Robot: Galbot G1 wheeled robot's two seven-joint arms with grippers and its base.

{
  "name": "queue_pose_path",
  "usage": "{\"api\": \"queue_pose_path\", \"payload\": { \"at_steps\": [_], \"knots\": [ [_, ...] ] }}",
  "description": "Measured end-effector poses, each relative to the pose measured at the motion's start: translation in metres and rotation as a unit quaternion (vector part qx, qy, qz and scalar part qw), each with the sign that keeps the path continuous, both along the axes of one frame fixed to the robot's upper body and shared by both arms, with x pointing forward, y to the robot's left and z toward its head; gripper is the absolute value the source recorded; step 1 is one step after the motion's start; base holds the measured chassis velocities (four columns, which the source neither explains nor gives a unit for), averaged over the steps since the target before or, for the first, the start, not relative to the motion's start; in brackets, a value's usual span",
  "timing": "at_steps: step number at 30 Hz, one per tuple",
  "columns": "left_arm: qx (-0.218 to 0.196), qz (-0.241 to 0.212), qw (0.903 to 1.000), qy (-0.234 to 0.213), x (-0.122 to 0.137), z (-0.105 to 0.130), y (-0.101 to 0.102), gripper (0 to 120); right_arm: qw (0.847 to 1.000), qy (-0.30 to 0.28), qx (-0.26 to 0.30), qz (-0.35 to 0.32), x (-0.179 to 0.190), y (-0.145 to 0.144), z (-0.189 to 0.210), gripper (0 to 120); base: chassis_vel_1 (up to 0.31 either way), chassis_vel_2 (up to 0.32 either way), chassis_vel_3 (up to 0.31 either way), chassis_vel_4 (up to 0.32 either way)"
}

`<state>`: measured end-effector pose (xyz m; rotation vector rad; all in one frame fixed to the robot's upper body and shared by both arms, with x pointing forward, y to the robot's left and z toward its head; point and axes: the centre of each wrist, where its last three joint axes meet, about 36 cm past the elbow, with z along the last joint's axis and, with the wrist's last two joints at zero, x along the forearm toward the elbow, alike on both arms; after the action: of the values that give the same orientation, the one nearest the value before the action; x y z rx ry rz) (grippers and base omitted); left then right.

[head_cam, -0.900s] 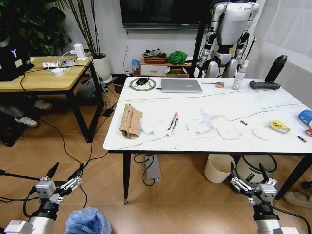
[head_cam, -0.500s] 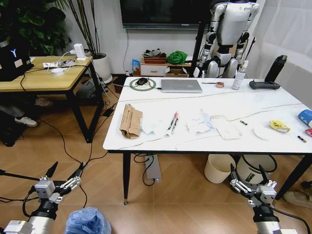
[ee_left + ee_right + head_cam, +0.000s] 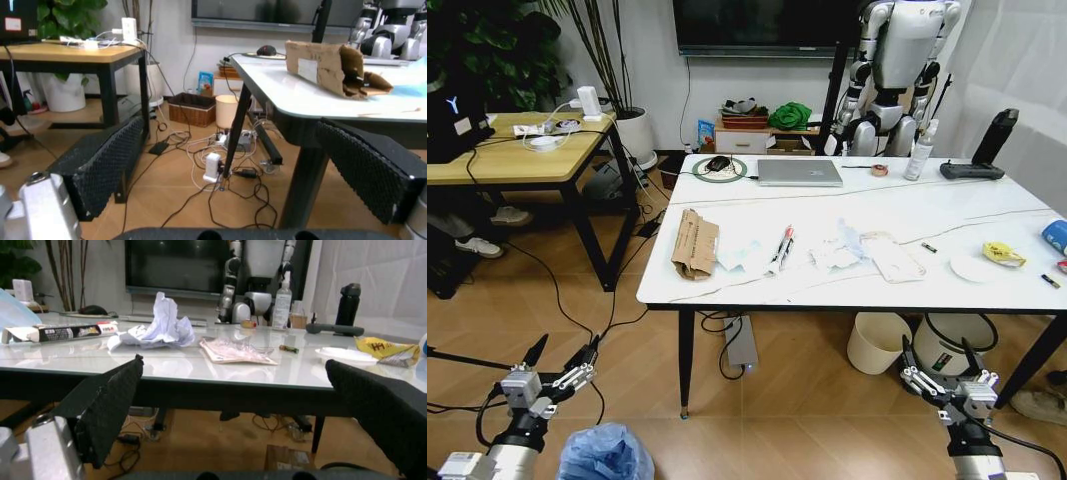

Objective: Pick up the trash bin and place the trash from the table into it.

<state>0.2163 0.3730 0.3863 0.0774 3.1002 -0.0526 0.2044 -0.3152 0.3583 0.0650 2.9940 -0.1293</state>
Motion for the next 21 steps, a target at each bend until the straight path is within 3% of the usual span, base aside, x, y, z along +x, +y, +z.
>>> {"api": "queue_pose_path", "payload": {
  "at_steps": [21],
  "knots": [
    [-0.003,0.008,0.9999,0.006,-0.0008,-0.0103,0.0014,100,1.0,0.002,-0.001,-0.002,-0.0003,0.0052,-0.0048,100,0.0,0.0,0.0,0.0]
  ]
}}
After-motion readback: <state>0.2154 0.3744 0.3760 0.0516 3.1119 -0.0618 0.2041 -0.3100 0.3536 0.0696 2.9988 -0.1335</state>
